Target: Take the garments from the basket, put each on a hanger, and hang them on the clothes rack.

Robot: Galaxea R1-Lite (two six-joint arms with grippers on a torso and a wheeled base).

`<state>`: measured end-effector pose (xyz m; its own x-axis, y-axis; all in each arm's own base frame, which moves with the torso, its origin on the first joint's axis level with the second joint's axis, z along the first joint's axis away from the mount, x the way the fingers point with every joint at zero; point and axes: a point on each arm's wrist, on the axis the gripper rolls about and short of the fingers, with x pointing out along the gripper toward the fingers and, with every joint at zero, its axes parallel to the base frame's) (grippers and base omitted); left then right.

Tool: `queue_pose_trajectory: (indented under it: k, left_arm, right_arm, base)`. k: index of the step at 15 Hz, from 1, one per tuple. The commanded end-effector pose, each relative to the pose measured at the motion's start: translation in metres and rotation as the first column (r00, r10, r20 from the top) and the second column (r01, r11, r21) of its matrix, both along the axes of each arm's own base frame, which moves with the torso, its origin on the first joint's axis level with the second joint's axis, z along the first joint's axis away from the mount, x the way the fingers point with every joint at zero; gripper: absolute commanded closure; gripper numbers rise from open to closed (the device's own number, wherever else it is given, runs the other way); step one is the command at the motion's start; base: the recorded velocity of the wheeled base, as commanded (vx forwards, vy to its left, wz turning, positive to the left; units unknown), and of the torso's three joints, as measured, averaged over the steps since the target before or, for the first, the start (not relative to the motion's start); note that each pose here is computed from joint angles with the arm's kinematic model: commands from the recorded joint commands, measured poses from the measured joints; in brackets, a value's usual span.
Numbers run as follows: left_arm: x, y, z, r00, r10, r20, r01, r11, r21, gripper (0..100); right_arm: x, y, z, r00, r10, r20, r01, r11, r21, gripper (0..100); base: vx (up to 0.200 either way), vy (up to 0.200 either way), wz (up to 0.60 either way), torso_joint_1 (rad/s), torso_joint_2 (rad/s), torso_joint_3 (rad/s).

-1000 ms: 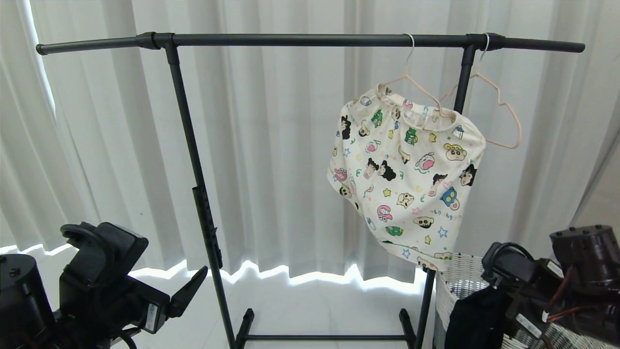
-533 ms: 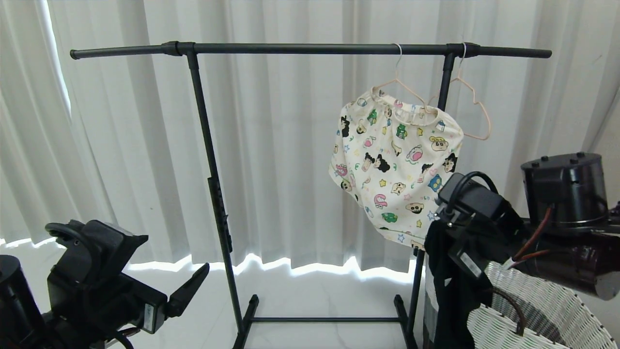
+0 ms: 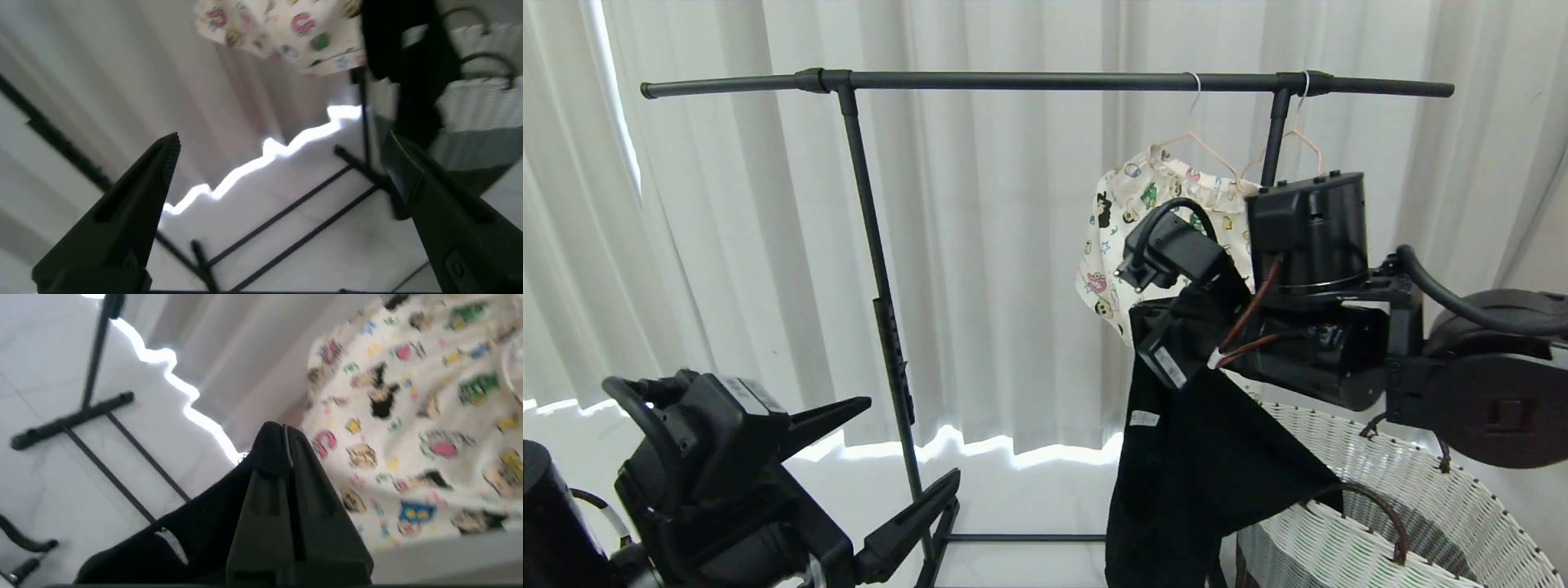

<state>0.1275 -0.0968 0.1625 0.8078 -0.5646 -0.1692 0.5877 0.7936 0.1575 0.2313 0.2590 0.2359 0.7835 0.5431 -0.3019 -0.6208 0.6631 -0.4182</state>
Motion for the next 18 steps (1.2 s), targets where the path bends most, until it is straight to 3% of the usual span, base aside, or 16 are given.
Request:
queue_pose_trajectory:
  k: [1, 2, 3, 7, 12, 14, 18]
  left_arm:
    - [0.008, -0.028, 0.026, 0.997, -0.073, -0.02, 0.069, 0.984, -0.164, 0]
    - [0.018, -0.037, 0.035, 0.997, -0.07, -0.021, 0.064, 0.977, -0.201, 0]
    - [0.029, -0.048, 0.037, 0.997, -0.07, -0.027, 0.063, 0.978, -0.2, 0]
    - [0.055, -0.071, 0.005, 0.988, -0.061, -0.141, 0.045, 0.992, -0.114, 0]
    - [0.088, -0.068, -0.036, 0.964, 0.053, -0.262, -0.06, 0.998, -0.017, 0]
    - [0.095, -0.072, -0.049, 0.953, 0.062, -0.296, -0.06, 0.998, 0.017, 0]
    - [0.094, -0.084, -0.052, 0.954, 0.023, -0.299, -0.018, 1.0, 0.019, 0]
  right_arm:
    - [0.006, 0.029, -0.001, 0.999, 0.03, -0.019, -0.029, 0.999, 0.027, 100]
    - [0.005, 0.034, 0.003, 0.999, 0.037, -0.019, -0.036, 0.998, 0.045, 100]
    - [0.002, 0.038, 0.008, 0.999, 0.046, -0.014, -0.045, 0.997, 0.059, 100]
    - [-0.007, 0.043, 0.023, 0.997, 0.072, 0.013, -0.073, 0.993, 0.094, 100]
    - [-0.016, 0.039, 0.034, 0.996, 0.085, 0.032, -0.088, 0.989, 0.116, 100]
    - [-0.019, 0.038, 0.037, 0.995, 0.091, 0.038, -0.095, 0.988, 0.123, 100]
    - [-0.022, 0.036, 0.04, 0.995, 0.096, 0.041, -0.1, 0.987, 0.127, 100]
  base:
    - [0.0, 0.0, 0.0, 0.0, 0.0, 0.0]
    - [0.0, 0.0, 0.0, 0.0, 0.0, 0.0]
    - [0.0, 0.0, 0.0, 0.0, 0.0, 0.0]
    - [0.0, 0.0, 0.0, 0.0, 0.0, 0.0]
    - [0.0, 0.0, 0.0, 0.0, 0.0, 0.0]
    - [0.0, 0.0, 0.0, 0.0, 0.0, 0.0]
    - [0.0, 0.0, 0.0, 0.0, 0.0, 0.0]
